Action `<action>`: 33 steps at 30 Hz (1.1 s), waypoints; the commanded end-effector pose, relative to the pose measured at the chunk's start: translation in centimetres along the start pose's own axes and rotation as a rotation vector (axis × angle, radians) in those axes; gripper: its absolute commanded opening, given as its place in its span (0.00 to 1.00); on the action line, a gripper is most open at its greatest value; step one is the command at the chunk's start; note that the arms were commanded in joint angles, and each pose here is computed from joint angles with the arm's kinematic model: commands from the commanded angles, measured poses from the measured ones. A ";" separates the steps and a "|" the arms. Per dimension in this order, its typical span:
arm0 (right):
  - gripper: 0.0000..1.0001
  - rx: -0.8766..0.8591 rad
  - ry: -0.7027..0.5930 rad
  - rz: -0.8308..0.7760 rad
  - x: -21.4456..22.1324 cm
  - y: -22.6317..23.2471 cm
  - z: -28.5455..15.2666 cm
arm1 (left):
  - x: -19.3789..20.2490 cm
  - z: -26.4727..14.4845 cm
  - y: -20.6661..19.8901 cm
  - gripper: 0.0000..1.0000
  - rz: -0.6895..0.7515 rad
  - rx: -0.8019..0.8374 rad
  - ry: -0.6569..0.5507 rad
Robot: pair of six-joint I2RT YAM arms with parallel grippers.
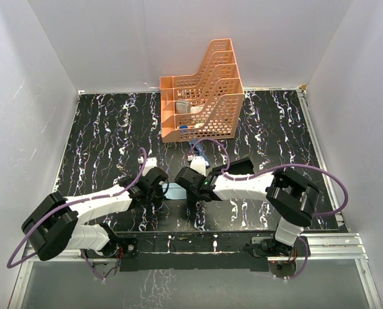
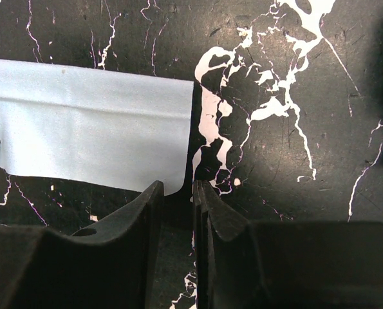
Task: Organize the sunglasses
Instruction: Pick up the glasses cleaning cloth from the center of the board.
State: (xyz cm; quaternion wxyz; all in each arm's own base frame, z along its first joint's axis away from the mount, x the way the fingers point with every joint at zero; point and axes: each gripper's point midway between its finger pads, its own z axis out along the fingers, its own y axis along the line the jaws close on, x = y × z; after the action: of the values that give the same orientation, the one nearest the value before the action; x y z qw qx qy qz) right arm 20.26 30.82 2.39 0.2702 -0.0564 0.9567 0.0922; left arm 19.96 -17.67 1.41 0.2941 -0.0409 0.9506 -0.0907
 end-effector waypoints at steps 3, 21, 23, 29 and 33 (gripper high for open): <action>0.24 0.030 -0.009 0.001 0.2 -0.6 0.2 | 2.9 -0.2 1.0 0.00 0.027 -0.003 0.103; 0.24 0.074 -0.004 -0.016 0.3 -1.8 1.0 | 3.1 -0.2 1.1 0.00 0.020 -0.001 0.106; 0.24 0.067 0.000 -0.006 0.3 -1.9 1.1 | 3.1 -0.3 1.1 0.00 0.020 -0.002 0.105; 0.23 0.113 0.021 -0.033 0.8 -2.6 1.9 | 3.1 -0.3 1.2 0.00 0.020 0.000 0.106; 0.21 0.124 0.034 -0.042 1.1 -2.6 2.2 | 3.1 -0.3 1.2 0.00 0.019 -0.001 0.104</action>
State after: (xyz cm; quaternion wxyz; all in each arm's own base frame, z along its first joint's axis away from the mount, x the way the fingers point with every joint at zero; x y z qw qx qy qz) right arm 21.54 30.54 2.19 0.2852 -0.0494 0.9542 0.0762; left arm 19.84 -17.93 1.40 0.2955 -0.0410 0.9488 -0.1033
